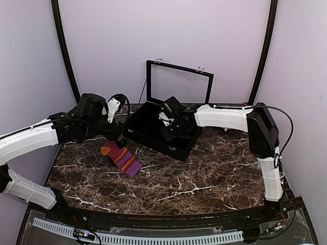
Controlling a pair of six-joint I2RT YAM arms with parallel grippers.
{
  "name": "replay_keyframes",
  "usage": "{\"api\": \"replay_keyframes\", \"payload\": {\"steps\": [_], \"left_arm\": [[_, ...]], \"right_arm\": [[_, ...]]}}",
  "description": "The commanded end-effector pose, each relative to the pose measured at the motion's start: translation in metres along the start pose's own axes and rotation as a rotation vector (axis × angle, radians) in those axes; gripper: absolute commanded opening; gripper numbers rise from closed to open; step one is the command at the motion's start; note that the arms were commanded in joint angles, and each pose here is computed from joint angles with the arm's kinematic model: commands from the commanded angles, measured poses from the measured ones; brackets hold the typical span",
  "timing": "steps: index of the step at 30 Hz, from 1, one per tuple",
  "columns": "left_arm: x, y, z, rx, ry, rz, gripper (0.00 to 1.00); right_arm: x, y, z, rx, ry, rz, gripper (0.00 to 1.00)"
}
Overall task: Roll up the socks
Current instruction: Place the sock in the storage box.
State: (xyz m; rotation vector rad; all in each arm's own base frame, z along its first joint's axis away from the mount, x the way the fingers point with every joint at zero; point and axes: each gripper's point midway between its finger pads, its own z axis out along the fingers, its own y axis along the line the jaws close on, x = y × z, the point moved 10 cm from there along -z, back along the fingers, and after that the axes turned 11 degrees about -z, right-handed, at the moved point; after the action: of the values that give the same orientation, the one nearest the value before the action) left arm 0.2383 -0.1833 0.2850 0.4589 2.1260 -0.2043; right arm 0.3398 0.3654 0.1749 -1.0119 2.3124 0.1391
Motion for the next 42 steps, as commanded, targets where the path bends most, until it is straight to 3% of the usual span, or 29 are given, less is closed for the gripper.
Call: {"api": "replay_keyframes", "payload": {"steps": [1,22,42], "left_arm": [[-0.001,0.004,-0.005,-0.005,-0.033,-0.013,0.61],[-0.004,0.009,-0.009,-0.002,-0.064,-0.008,0.62],[-0.006,0.011,-0.012,0.004,-0.074,0.006,0.62]], "right_arm": [[-0.005,-0.003,0.006,-0.018,-0.003,0.011,0.00],[0.017,-0.004,0.043,-0.049,0.155,0.030,0.00],[0.008,-0.013,0.059,-0.001,0.320,0.087,0.00]]}}
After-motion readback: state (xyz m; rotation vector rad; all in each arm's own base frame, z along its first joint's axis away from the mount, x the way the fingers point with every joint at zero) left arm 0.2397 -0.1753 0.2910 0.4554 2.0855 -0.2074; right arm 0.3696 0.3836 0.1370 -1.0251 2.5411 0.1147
